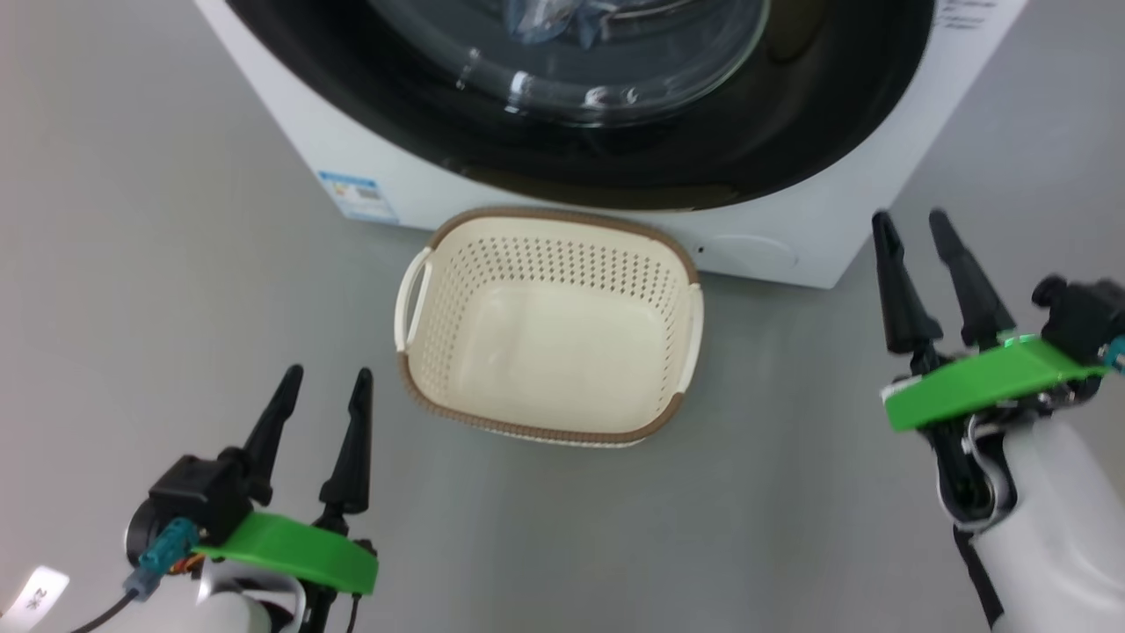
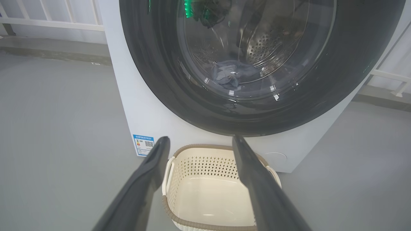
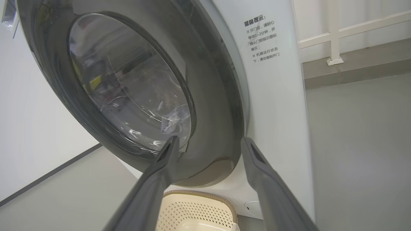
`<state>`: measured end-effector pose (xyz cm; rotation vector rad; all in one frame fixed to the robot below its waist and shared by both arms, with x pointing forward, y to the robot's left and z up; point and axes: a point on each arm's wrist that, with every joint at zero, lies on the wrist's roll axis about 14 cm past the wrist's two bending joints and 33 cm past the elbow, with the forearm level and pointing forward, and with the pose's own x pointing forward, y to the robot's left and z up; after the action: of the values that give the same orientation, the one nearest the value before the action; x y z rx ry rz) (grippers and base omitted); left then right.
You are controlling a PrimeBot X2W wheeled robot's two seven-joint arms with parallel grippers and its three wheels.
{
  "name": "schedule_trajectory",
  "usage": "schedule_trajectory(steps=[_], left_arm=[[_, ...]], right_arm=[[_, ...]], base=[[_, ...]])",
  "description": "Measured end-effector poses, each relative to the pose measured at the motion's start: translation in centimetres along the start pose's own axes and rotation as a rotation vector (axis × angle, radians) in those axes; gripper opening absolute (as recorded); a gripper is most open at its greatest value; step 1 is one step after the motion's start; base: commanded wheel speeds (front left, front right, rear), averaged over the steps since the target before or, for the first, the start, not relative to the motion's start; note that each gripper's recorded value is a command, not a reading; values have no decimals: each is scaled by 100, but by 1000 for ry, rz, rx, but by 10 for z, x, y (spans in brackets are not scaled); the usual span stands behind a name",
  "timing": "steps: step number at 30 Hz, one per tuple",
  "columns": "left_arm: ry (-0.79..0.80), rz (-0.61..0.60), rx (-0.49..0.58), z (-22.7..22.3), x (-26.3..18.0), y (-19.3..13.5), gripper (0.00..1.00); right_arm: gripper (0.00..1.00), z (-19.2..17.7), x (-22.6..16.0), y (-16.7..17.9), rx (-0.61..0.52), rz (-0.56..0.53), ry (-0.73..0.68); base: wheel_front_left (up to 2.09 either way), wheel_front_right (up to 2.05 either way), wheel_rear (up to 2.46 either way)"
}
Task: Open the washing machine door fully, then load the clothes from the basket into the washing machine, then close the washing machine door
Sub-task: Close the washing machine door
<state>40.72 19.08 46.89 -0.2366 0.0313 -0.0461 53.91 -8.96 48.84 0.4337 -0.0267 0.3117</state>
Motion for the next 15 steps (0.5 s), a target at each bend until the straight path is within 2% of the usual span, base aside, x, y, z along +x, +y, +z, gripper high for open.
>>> schedule_trajectory(steps=[15], left_arm=[[39,-89,8,-8,-18,-20,100]], right_arm=[[100,2,-110,-45,-57,-180,72]], base=[[0,0,0]])
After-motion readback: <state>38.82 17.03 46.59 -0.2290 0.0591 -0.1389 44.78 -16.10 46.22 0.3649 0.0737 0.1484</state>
